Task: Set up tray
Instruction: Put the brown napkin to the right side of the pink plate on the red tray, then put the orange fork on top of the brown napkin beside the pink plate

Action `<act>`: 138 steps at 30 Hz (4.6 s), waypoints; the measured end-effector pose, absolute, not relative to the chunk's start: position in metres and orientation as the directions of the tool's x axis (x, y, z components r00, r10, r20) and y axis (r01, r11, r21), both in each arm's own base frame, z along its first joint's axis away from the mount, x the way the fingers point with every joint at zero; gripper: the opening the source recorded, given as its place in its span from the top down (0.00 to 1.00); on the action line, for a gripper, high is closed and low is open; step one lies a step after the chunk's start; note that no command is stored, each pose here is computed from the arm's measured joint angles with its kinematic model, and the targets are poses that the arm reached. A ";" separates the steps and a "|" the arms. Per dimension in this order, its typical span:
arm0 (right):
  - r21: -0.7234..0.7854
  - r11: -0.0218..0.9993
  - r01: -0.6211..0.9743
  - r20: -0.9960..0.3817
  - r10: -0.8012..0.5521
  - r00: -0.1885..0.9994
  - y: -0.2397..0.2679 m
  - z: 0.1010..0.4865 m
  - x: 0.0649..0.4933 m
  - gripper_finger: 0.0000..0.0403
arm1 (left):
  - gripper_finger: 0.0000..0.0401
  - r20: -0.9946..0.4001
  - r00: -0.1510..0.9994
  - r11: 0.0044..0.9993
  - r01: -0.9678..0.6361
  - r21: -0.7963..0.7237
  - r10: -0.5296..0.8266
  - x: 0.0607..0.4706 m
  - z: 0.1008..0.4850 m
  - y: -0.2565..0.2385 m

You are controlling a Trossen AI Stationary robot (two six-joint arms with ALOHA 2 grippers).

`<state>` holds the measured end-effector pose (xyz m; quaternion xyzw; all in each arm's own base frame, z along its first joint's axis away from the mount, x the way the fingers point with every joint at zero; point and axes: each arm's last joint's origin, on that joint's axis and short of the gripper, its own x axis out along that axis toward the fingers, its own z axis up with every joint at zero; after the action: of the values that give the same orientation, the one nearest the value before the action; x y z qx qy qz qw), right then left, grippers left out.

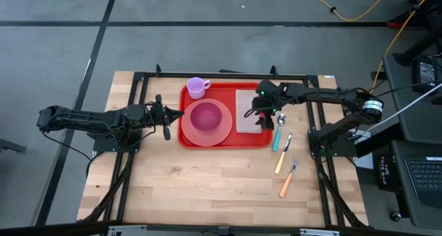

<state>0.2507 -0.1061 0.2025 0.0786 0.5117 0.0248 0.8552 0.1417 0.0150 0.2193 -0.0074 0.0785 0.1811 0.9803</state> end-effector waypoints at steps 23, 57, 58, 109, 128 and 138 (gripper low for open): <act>-0.010 0.991 0.136 -0.845 -0.081 0.528 -0.048 0.279 0.252 0.88 | 0.99 -0.114 0.944 0.951 -0.309 0.012 0.309 0.137 0.225 0.013; -0.150 0.977 0.150 -0.489 -0.206 0.847 0.019 0.268 0.260 0.96 | 0.99 0.082 0.977 0.972 -0.203 0.118 0.195 0.084 0.208 0.017; -0.144 0.974 0.173 -0.490 -0.222 0.843 0.018 0.266 0.260 0.96 | 0.99 0.080 0.976 0.971 -0.209 0.118 0.201 0.084 0.208 0.017; 0.230 0.460 0.857 -0.877 -0.283 0.388 0.019 0.258 0.215 0.98 | 0.99 0.043 0.960 0.955 -0.281 0.095 0.278 0.091 0.181 0.024; 0.222 0.460 0.860 -0.871 -0.303 0.387 0.018 0.258 0.215 0.98 | 0.99 0.098 0.959 0.954 -0.277 0.116 0.267 0.094 0.175 0.024; 0.222 0.458 0.861 -0.872 -0.302 0.385 0.018 0.258 0.215 0.98 | 0.99 0.090 0.958 0.949 -0.282 0.140 0.271 0.094 0.174 0.024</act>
<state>0.2146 0.0182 0.2582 0.3503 0.3987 -0.3853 0.7549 0.0940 0.0243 0.1744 0.0761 -0.0348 0.1402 0.9866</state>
